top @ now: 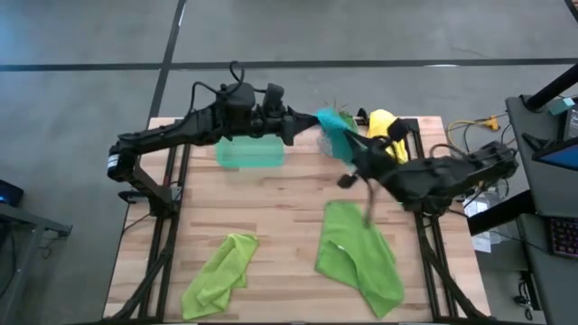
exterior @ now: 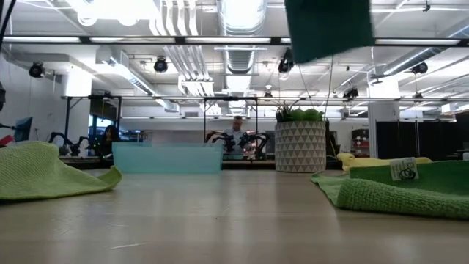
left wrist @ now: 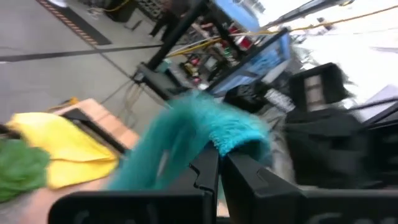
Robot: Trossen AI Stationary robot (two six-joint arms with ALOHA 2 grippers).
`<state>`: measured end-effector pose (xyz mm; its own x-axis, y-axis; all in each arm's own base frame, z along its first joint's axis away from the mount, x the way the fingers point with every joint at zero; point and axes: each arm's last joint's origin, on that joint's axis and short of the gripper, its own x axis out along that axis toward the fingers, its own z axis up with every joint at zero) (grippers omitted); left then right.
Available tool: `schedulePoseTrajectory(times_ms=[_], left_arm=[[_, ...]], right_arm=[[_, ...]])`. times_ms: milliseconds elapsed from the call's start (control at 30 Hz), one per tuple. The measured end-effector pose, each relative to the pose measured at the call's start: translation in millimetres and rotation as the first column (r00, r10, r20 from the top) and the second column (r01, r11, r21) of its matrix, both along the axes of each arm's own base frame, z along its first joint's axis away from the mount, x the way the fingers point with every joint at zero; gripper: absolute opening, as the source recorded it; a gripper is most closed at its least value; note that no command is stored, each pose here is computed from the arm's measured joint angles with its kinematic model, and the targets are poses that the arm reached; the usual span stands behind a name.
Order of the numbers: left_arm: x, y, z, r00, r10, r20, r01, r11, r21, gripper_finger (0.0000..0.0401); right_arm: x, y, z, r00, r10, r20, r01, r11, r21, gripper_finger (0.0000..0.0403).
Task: Fold microfiber towels
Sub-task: Fold the blue microfiber cloth
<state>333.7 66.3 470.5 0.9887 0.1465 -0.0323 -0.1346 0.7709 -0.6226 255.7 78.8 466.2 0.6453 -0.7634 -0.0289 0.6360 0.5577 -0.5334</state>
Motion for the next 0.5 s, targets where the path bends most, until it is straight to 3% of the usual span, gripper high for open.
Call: schedulePoseTrajectory(times_ms=[133,300,400,500], left_arm=[[-2.0,8.7,-3.8,0.999,0.025,-0.041,-0.024,0.999,0.023,0.0],[-3.1,13.3,-3.9,0.999,0.017,-0.042,-0.016,1.0,0.025,0.0],[-3.7,11.2,-5.9,0.992,-0.104,-0.072,0.11,0.991,0.074,0.0],[-10.3,5.3,-16.5,0.942,-0.268,-0.201,0.289,0.954,0.081,0.0]], right_arm=[[-22.3,7.8,13.6,0.976,0.189,0.11,-0.198,0.977,0.08,0.0009],[-34.1,4.5,7.6,0.959,0.242,0.149,-0.27,0.941,0.202,0.0009],[-32.4,2.5,-1.8,0.944,0.296,0.146,-0.327,0.896,0.3,0.0009],[-31.6,2.2,-7.5,0.924,0.347,0.164,-0.383,0.833,0.398,0.0009]])
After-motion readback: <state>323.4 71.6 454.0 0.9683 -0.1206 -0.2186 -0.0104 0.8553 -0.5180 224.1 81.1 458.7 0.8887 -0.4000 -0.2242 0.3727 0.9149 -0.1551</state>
